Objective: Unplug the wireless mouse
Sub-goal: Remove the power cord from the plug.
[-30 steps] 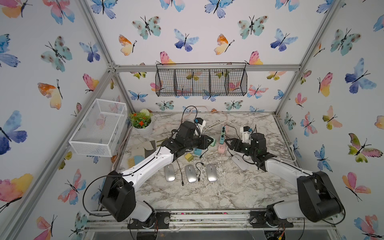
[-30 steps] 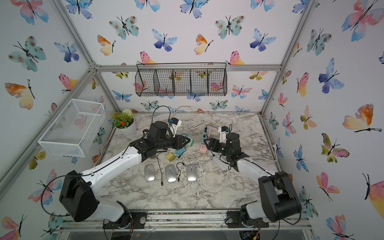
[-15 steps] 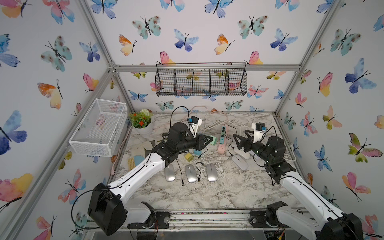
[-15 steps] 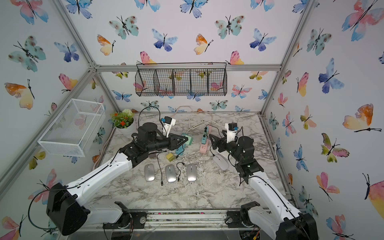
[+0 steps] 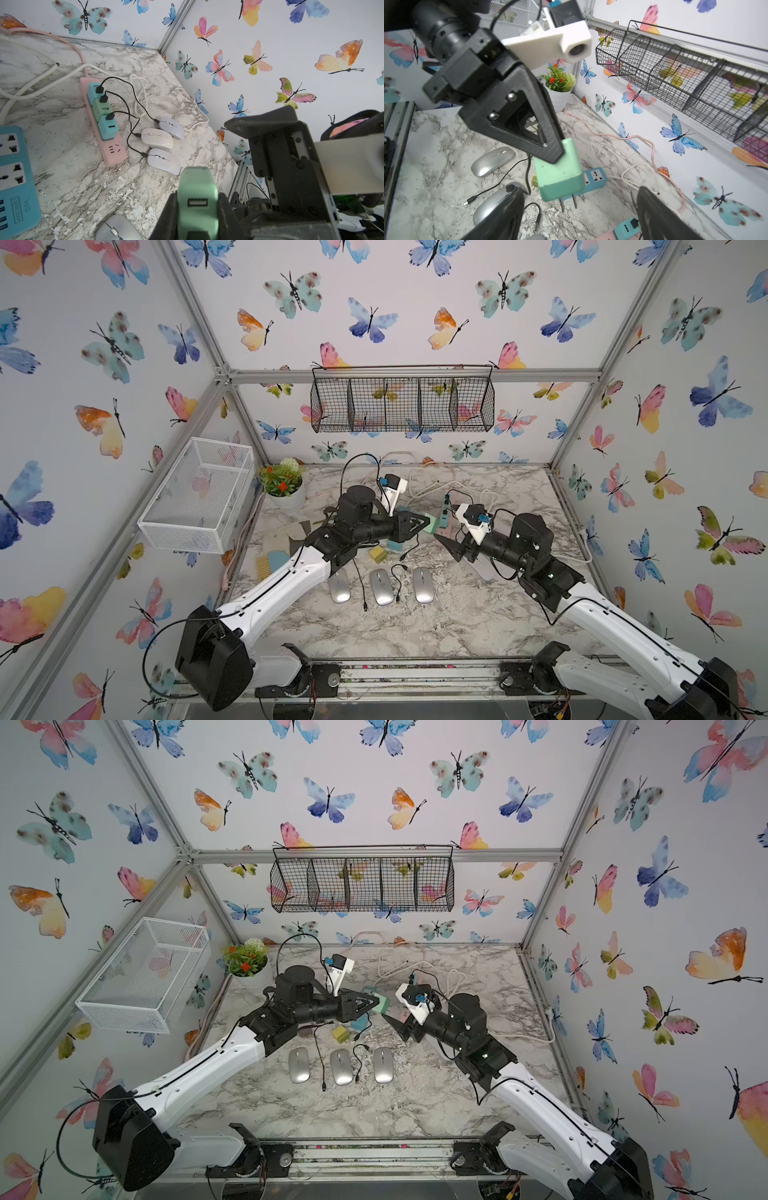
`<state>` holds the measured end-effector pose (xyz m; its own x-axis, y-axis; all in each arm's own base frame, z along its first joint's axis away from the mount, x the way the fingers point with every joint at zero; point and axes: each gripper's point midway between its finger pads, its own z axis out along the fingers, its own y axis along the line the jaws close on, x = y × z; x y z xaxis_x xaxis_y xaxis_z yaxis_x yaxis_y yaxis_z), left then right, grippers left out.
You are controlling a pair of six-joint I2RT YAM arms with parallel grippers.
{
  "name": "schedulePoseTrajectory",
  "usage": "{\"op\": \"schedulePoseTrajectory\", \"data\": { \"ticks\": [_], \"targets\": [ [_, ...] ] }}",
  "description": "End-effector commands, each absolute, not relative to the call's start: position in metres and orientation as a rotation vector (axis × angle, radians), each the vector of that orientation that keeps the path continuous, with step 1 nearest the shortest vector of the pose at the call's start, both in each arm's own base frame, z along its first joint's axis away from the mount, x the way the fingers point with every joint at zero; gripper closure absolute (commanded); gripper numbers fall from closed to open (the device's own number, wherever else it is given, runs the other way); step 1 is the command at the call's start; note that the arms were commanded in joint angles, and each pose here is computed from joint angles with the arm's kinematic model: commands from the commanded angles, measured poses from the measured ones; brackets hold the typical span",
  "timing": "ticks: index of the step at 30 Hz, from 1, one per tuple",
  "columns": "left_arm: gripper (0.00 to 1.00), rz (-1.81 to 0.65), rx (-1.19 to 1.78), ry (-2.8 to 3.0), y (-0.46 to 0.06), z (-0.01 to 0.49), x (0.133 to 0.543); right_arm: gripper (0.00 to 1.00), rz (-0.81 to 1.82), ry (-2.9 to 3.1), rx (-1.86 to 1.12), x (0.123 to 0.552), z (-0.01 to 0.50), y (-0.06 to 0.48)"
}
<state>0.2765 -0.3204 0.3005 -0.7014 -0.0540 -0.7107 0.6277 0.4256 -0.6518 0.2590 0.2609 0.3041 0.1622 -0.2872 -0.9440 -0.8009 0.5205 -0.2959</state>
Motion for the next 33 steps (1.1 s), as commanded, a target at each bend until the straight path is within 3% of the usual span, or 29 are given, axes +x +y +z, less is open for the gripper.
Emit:
{"op": "schedulePoseTrajectory", "data": {
  "ticks": [1,7,13,24,31,32,33],
  "targets": [
    [1.00,-1.356,0.524,1.937,-0.323,0.322,0.273,0.14,0.347,1.362,-1.061,0.262,0.314,0.257],
    [1.00,-1.370,0.534,1.930,-0.324,0.323,0.271,0.15,0.344,1.386,-1.108,0.263,0.304,0.270],
    [1.00,-1.384,0.546,1.929,-0.325,0.322,0.268,0.24,0.358,1.393,-1.158,0.268,0.298,0.283],
    [1.00,-1.404,0.556,1.939,-0.327,0.319,0.266,0.49,0.388,1.360,-1.189,0.268,0.304,0.302],
    [1.00,-1.403,0.554,1.940,-0.325,0.318,0.265,0.74,0.397,1.367,-1.183,0.266,0.303,0.302],
    [0.93,-1.396,0.555,1.938,-0.324,0.318,0.264,0.74,0.391,1.370,-1.177,0.266,0.302,0.301],
    [0.75,-1.371,0.554,1.931,-0.322,0.320,0.265,0.75,0.382,1.377,-1.168,0.266,0.300,0.298]
  ]
}}
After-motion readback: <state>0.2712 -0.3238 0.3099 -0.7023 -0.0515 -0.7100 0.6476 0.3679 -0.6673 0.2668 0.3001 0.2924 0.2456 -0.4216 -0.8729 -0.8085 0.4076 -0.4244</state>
